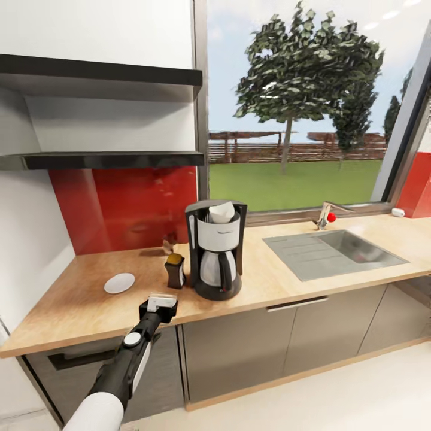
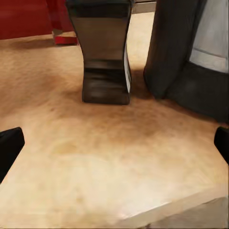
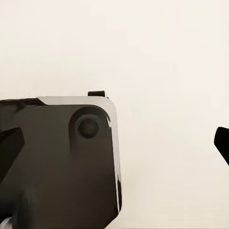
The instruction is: Set up a coffee station on the kitchen countertop: keep the coffee maker on the countertop, move the bottle of coffee from the kitchen shelf to the counter next to the coffee maker, place a paper coffee filter on top of the coffee maker, put the saucer next to the coffee maker with the coffee cup on the saucer, and place the electric kettle next to the coffee maker.
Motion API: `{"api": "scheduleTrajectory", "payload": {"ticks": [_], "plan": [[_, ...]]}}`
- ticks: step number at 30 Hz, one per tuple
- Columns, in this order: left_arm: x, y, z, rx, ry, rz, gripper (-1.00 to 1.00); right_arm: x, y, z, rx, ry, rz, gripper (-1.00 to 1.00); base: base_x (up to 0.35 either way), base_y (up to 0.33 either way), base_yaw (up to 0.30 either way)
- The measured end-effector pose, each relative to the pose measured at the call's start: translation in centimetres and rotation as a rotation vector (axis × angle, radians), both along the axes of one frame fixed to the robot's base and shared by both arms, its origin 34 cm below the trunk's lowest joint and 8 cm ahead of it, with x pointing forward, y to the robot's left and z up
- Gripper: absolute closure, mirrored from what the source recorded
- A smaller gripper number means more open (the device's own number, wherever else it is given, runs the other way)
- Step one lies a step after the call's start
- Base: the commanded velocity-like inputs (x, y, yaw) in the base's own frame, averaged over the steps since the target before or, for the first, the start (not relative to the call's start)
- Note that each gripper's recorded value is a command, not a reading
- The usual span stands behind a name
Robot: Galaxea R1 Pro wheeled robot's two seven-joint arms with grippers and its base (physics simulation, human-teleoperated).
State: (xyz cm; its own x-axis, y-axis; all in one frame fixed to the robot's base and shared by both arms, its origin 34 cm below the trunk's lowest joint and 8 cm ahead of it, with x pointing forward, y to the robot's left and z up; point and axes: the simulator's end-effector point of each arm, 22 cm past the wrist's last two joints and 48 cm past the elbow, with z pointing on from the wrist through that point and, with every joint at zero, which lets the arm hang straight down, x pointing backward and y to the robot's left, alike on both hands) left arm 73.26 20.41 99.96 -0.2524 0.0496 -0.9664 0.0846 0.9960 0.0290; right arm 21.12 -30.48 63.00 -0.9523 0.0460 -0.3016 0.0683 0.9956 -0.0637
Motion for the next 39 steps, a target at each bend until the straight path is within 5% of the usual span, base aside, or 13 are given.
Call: {"api": "scheduleTrajectory", "payload": {"ticks": [10, 14, 16, 21, 29, 31, 33, 39], "plan": [[-5.6, 0.5, -5.8, -0.047, 0.040, 0.025, -1.00, 0.0, 0.0, 0.0, -0.001, -0.001, -0.002, -1.00, -0.122, 0.000, 0.000], [-10.9, 1.8, -10.7, -0.063, 0.095, 0.055, -1.00, 0.1, 0.0, 0.0, 0.000, -0.004, -0.007, -1.00, -0.003, 0.000, 0.110], [-13.9, 3.6, -12.8, -0.057, 0.108, 0.079, -1.00, 0.1, 0.1, 0.0, 0.002, -0.004, -0.010, -1.00, 0.000, 0.000, 0.257], [-22.4, 5.9, -19.4, -0.030, 0.249, 0.103, -1.00, 0.0, 0.1, 0.0, 0.002, -0.001, -0.011, -1.00, 0.000, 0.000, 0.273], [-28.9, 10.8, -23.2, 0.041, 0.365, 0.136, -1.00, -0.1, 0.1, 0.0, 0.001, 0.003, -0.012, -1.00, 0.000, 0.000, 0.272], [-30.7, 12.7, -24.0, 0.039, 0.394, 0.187, -1.00, -0.1, 0.1, 0.0, 0.001, 0.004, -0.012, -1.00, 0.000, 0.000, 0.268], [-34.6, 16.7, -26.2, 0.015, 0.468, 0.308, -1.00, -0.2, 0.1, -0.1, 0.001, 0.006, -0.012, -1.00, 0.000, 0.000, 0.265], [-37.8, 18.6, -28.2, 0.019, 0.544, 0.336, -1.00, -0.4, 0.1, -0.1, 0.002, 0.011, -0.012, -1.00, 0.000, 0.000, 0.260]]}}
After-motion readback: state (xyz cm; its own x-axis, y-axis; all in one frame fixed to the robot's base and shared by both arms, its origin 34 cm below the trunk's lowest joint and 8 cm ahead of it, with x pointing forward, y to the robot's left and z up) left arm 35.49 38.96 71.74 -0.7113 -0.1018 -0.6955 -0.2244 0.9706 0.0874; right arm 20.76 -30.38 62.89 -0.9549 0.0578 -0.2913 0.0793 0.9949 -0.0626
